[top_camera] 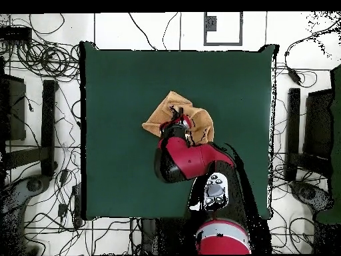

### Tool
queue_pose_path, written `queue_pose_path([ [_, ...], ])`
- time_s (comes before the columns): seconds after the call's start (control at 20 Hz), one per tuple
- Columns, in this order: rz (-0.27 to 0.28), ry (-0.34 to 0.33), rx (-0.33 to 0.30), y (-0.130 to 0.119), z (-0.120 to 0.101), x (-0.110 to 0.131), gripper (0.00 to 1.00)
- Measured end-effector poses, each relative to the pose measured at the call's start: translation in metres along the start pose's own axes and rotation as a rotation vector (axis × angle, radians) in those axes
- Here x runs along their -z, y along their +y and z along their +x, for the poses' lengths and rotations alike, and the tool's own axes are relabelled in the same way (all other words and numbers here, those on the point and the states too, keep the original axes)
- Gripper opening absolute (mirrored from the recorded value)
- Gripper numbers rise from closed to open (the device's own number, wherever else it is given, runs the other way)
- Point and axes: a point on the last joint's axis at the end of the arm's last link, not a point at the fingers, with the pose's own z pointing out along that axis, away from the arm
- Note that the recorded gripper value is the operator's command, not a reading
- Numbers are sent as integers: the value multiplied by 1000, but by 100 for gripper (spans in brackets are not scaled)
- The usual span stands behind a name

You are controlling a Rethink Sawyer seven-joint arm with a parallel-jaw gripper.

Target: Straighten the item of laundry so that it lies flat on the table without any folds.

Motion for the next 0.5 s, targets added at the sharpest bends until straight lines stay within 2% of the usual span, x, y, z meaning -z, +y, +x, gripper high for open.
queue_pose_path([
  [0.1,4,10,-8,-5,4,-1,0],
  [0.45,45,82,-100,-59,45,-5,0],
  [0.5,54,104,-130,-73,57,-6,0],
])
